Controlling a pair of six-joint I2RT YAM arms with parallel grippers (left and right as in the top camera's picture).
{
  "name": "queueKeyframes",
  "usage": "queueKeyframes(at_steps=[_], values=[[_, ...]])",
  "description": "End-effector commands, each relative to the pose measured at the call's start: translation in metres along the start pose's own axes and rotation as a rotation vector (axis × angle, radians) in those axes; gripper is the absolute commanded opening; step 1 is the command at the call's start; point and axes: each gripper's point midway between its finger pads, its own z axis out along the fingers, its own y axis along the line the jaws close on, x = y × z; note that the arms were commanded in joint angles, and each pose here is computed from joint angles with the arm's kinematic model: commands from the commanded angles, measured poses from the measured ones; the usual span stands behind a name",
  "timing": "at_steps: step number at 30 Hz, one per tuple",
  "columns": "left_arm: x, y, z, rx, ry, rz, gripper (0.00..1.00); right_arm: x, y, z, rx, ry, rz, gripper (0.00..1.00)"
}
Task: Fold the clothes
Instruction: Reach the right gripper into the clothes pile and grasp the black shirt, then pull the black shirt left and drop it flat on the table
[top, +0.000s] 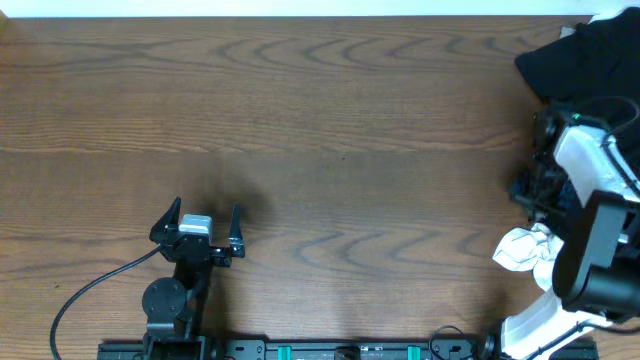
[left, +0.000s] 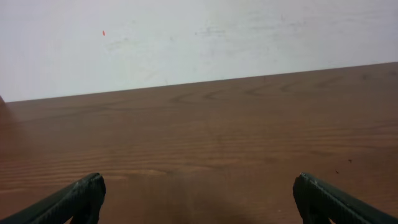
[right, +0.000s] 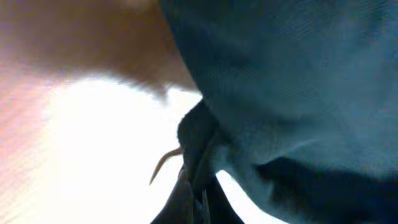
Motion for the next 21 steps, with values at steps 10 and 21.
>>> queueKeyframes(at_steps=[10, 21], values=[[0.015, -0.002, 0.001, 0.013, 0.048, 0.002, 0.98, -0.001, 0.020, -0.163, -0.367, -0.409, -0.051, 0.01], [0.016, -0.002, 0.001, 0.013, 0.048, 0.002, 0.98, 0.058, 0.114, -0.217, -0.623, -0.466, -0.297, 0.01]])
